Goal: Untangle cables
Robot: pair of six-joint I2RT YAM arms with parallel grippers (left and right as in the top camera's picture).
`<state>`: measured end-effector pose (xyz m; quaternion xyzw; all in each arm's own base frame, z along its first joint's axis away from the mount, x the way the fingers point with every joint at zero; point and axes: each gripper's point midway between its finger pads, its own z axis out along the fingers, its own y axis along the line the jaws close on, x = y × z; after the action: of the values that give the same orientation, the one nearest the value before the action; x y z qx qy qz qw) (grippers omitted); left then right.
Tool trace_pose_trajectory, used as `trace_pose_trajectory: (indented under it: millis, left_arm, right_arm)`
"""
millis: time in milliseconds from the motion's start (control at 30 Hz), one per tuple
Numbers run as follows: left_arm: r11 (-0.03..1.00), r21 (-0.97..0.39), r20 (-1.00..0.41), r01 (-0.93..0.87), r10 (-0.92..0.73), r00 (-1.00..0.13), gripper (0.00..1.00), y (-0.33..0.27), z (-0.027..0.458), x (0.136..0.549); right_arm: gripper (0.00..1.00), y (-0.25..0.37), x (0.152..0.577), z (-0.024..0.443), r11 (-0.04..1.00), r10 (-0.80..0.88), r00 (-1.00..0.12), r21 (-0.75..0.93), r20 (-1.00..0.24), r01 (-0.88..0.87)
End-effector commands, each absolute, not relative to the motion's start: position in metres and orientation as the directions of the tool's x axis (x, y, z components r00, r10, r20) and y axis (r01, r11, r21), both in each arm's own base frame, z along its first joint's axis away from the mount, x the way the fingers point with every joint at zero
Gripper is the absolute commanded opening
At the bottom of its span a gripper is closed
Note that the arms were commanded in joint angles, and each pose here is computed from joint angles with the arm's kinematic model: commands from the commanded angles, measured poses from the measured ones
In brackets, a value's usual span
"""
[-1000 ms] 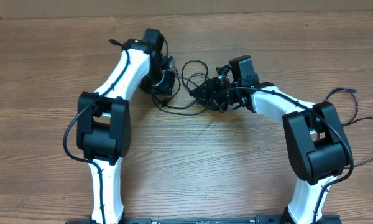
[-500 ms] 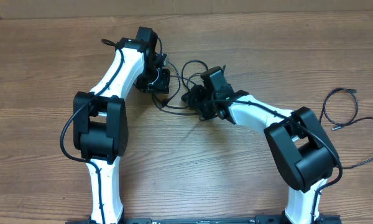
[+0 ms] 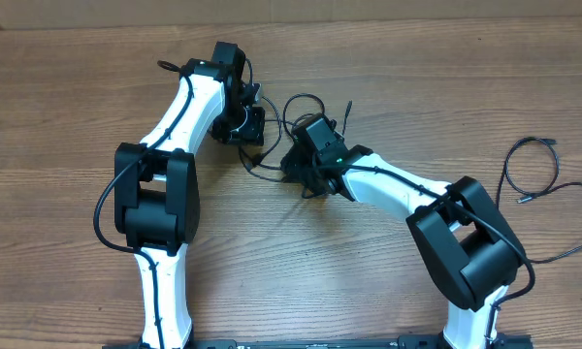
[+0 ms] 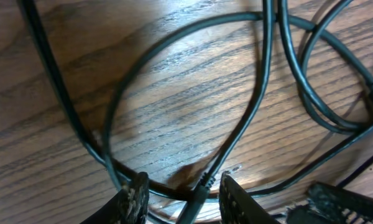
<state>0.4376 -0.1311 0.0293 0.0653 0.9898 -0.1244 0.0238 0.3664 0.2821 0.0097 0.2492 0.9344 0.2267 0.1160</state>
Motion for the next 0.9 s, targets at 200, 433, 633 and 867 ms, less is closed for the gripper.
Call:
trace_pose_trajectory:
  millis: [200,433,633,867]
  left_arm:
    - [0.969,-0.214,-0.057,0.124,0.114,-0.992,0.4,-0.127,0.025,0.439]
    - [0.969,-0.214,-0.059,0.124,0.114,-0.992,0.4,-0.127,0.026,0.439]
    - [0.969,-0.214,-0.059,0.124,0.114,-0.992,0.4,-0.127,0.026,0.439]
    - [0.969,-0.214,-0.059,0.124,0.114,-0.992,0.41,-0.127,0.025,0.439]
  right_arm:
    - [0.59,0.252,0.33,-0.027,0.813,0.529,-0.848,0.306,-0.034,0.495]
    - [0.74,0.26,0.309,-0.027,0.811,0.501,-0.861,0.303,0.084,0.501]
    - [0.84,0.269,0.303,-0.025,0.803,0.483,-0.865,0.326,0.138,0.5]
    - [1.0,0.278,0.296,-0.021,0.792,0.458,-0.867,0.354,0.196,0.498]
